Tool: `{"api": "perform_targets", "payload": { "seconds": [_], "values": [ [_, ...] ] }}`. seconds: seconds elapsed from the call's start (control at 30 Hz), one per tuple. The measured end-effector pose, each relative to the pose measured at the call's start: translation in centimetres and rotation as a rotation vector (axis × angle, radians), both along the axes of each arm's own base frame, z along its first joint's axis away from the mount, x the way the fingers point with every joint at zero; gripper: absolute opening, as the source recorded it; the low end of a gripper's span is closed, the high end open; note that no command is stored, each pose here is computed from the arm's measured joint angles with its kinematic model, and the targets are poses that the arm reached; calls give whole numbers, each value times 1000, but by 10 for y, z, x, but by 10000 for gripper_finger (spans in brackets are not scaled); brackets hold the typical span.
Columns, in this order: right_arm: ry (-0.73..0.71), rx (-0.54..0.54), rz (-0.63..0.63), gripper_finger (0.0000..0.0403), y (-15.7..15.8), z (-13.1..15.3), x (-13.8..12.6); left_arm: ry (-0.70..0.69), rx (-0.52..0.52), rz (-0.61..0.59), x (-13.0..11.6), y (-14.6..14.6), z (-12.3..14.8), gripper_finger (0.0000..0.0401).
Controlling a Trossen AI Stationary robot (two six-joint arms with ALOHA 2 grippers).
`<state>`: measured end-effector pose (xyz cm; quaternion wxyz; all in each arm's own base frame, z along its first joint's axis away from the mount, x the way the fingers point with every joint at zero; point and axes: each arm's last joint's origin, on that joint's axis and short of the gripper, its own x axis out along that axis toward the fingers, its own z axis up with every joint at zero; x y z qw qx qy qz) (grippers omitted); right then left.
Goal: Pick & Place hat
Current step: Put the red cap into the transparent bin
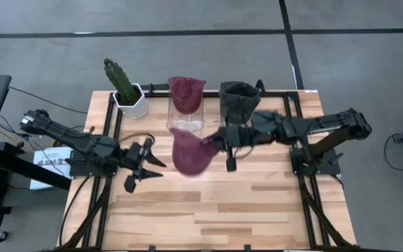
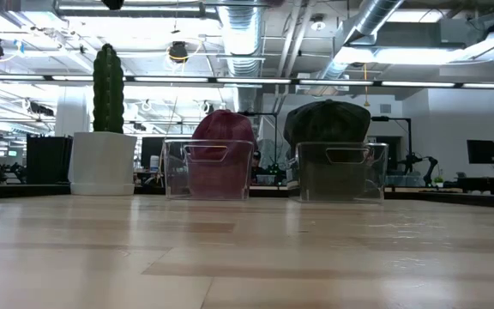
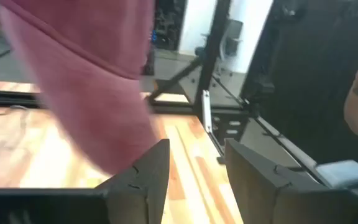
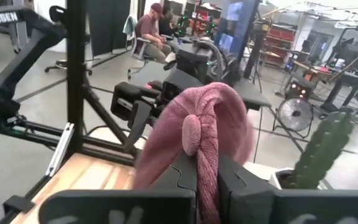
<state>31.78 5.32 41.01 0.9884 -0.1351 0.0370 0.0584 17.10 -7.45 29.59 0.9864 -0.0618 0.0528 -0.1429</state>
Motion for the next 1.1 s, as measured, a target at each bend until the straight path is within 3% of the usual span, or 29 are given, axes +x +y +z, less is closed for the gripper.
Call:
{"api": "perform_targets", "payload": {
  "seconds": [0.23, 0.43, 0.83, 1.1],
  "values": [
    [4, 42, -2, 1, -52, 4, 3, -72, 35, 49, -31, 23, 15, 154],
    [36, 63, 12, 0, -100, -10, 16, -68, 65, 90, -50, 35, 17, 155],
    [53, 85, 142, 0, -189, -30, 51, -46, 114, 142, -47, 42, 14, 155],
    [135, 86, 147, 0, -242, -49, 74, -35, 122, 185, -43, 47, 13, 155]
  ]
}}
